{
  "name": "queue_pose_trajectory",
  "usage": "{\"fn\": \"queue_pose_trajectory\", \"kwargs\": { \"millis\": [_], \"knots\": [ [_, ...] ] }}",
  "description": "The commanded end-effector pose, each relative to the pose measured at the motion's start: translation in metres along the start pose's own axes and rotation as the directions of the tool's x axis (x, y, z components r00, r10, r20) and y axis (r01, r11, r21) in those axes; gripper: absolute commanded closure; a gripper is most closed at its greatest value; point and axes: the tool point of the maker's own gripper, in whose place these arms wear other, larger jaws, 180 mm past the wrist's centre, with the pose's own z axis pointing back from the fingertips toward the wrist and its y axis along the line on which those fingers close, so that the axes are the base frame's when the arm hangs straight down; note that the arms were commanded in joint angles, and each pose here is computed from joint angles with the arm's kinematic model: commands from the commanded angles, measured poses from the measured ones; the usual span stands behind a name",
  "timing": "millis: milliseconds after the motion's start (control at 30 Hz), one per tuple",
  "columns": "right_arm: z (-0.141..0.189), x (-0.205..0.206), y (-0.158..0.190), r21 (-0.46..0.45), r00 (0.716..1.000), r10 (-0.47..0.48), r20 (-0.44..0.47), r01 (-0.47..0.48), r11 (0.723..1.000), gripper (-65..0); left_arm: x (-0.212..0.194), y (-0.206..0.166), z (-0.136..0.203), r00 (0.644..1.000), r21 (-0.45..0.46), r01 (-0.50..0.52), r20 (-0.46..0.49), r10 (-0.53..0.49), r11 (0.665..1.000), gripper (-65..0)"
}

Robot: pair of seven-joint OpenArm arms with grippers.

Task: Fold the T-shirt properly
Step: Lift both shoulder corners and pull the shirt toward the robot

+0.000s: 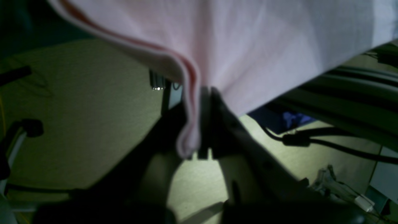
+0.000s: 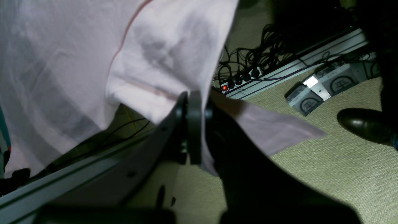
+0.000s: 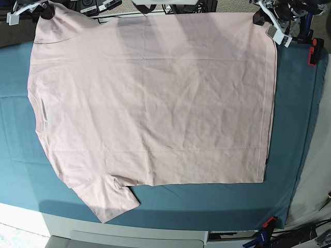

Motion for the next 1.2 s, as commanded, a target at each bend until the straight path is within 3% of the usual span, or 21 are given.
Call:
{"fn": "queue_pose_trajectory", "kwargs": {
  "millis": [0,267,367,467,600,1000,1167],
  "knots": [
    [0.008,0.007,-0.002,-0.008,1.0,0.019,0.014,-0.019,1.0,0.0,0.001,-0.001,0.004,1.0,-0.004,0.015,0.001,-0.015,1.0,0.0],
    [0.004,0.025,0.016,0.072,0.996,0.0,0.086,-0.006,0.997,0.0,0.022,-0.001,0.002,0.997,-0.002,0.037,0.062,-0.037,0.999,0.0],
    [-0.001,0.042,0.037,0.12,0.989,0.071,0.133,-0.087,0.989,0.0,0.029,-0.005,0.005,0.995,-0.006,0.061,0.079,-0.06,0.998,0.0],
    [-0.006,0.064,0.06,0.154,0.971,0.146,0.192,-0.176,0.972,0.0,0.039,-0.013,0.009,0.99,-0.012,0.09,0.11,-0.088,0.996,0.0],
    [-0.015,0.096,0.077,0.124,0.933,0.228,0.279,-0.27,0.955,0.0,0.051,-0.015,0.01,0.981,-0.01,0.125,0.152,-0.123,0.992,0.0],
    [-0.032,0.163,0.098,0.042,0.839,0.302,0.453,-0.359,0.932,0.0,0.119,-0.008,0.012,0.926,0.056,0.206,0.311,-0.213,0.977,0.0],
    [-0.053,0.173,0.12,0.053,0.821,0.342,0.457,-0.409,0.911,0.0,0.157,-0.002,0.013,0.886,0.086,0.218,0.4,-0.234,0.972,0.0]
  ]
}}
